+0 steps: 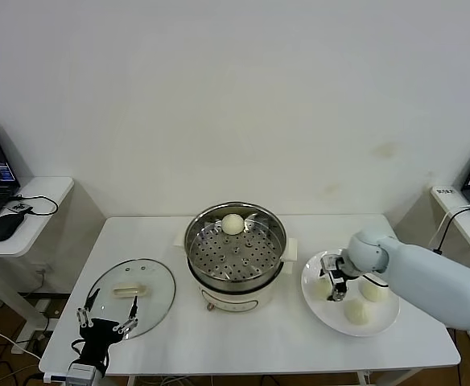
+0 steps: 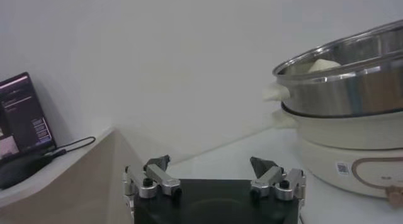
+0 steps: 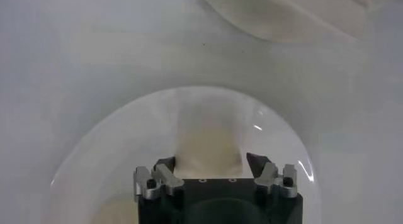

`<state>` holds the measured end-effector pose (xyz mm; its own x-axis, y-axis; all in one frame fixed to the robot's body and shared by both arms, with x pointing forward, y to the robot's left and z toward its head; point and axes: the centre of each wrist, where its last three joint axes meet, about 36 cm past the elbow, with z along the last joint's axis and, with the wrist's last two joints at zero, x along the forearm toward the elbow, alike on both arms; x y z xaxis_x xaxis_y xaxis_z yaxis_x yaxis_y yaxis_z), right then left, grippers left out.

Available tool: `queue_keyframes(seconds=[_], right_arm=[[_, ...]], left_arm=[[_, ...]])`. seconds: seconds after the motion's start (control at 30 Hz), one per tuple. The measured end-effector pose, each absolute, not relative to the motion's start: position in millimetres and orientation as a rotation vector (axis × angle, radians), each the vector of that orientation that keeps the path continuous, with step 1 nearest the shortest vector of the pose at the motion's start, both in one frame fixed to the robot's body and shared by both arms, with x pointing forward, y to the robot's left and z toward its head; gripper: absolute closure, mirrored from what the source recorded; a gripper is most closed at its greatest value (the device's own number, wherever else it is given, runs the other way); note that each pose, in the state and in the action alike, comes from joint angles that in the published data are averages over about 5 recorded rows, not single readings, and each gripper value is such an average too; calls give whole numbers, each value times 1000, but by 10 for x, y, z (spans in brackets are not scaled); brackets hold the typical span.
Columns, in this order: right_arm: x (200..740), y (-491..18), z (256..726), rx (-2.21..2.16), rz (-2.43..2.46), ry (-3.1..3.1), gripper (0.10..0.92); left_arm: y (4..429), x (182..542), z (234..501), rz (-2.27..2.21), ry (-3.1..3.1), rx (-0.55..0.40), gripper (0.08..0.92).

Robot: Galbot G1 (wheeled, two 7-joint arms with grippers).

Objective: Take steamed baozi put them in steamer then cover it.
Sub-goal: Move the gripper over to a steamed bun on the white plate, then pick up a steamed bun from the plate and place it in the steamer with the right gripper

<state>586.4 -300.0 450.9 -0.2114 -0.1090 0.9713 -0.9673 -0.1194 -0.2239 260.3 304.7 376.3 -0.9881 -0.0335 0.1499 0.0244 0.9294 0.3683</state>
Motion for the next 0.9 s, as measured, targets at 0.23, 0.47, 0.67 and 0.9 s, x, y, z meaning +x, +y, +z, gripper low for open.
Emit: queue_keyframes(seconds=[0.23,0.47,0.67,0.9], right_arm=[[5882,-3018,4550,1267,1427,-1377,435],[5903,-3082,4697,1276,1423,-1374,517],[5946,-3171,5022,1274,1425,-1390,511],[6040,-3177,5682,1266,1454,-1440,505]], left_arm=[[3047,2595,3772,-562,-2935,10,177],[3050,2598,3791,-566,-2939,10,177],[3054,2610,3817,-574,-2945,3,177],[3038,2637,3853,-573,-2958,-13,177]])
